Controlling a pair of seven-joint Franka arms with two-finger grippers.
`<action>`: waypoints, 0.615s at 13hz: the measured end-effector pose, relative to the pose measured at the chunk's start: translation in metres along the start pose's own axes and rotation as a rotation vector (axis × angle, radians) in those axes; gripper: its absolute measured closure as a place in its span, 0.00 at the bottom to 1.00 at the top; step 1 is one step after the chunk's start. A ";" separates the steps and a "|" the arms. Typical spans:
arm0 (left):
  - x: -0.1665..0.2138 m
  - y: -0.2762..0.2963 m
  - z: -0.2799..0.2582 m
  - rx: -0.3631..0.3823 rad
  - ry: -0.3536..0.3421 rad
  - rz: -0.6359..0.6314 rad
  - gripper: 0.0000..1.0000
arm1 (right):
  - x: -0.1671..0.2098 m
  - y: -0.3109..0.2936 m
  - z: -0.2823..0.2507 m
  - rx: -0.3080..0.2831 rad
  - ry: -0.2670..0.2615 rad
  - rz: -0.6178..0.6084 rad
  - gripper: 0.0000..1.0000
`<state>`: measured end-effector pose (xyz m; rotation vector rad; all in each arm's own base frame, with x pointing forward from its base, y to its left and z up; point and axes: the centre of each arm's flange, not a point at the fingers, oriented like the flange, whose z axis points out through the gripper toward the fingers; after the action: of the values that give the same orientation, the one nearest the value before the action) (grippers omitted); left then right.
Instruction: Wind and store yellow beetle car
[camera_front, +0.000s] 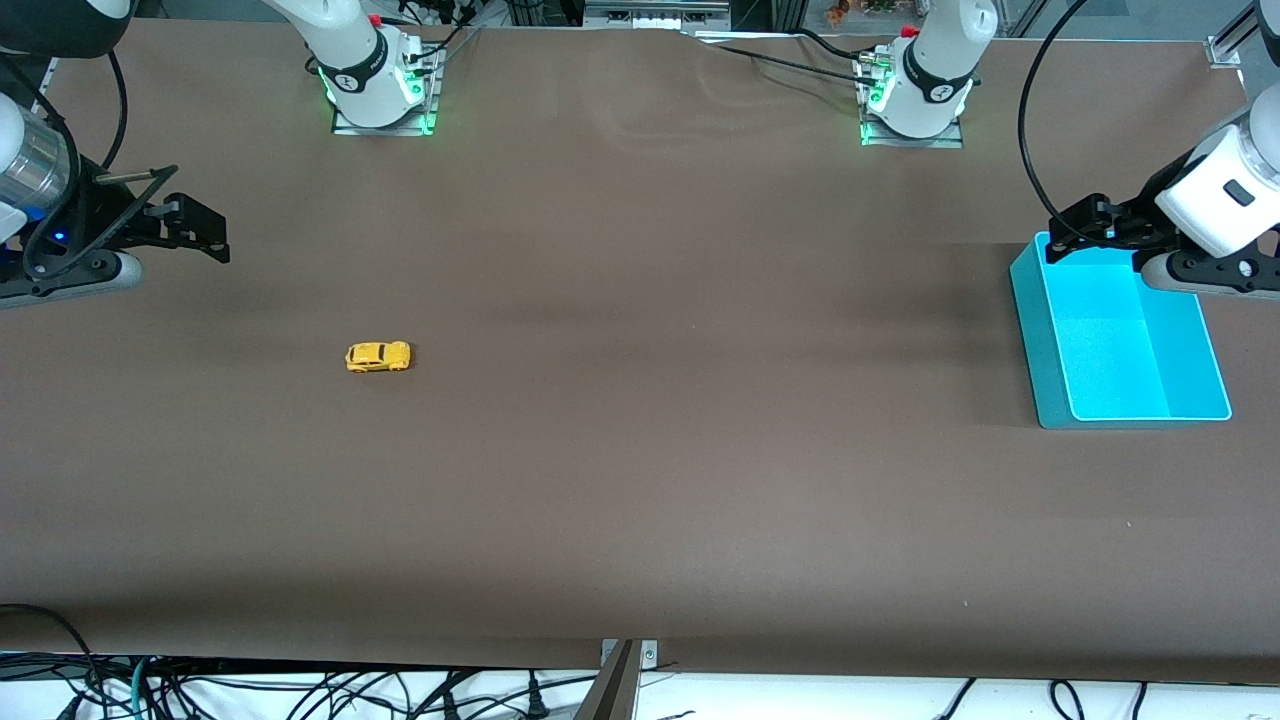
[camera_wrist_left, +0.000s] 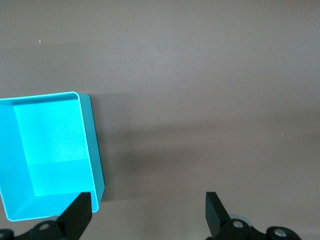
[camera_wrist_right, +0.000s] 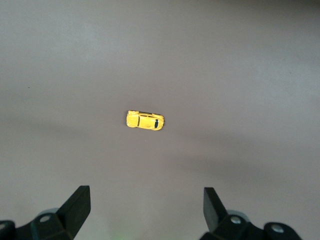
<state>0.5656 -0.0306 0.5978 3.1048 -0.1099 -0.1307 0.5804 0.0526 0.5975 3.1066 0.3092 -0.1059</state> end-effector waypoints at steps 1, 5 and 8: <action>0.000 -0.002 0.000 0.000 -0.001 -0.001 0.00 | -0.001 0.000 0.000 0.001 -0.004 0.000 0.00; 0.000 -0.001 0.000 0.000 -0.002 0.002 0.00 | -0.004 -0.002 -0.001 0.003 -0.023 -0.002 0.00; 0.000 -0.001 0.001 0.000 -0.003 0.001 0.00 | -0.004 -0.002 -0.001 0.004 -0.024 -0.003 0.00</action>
<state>0.5659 -0.0292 0.5969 3.1043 -0.1121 -0.1358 0.5758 0.0536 0.5983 3.1064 0.3127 -0.1442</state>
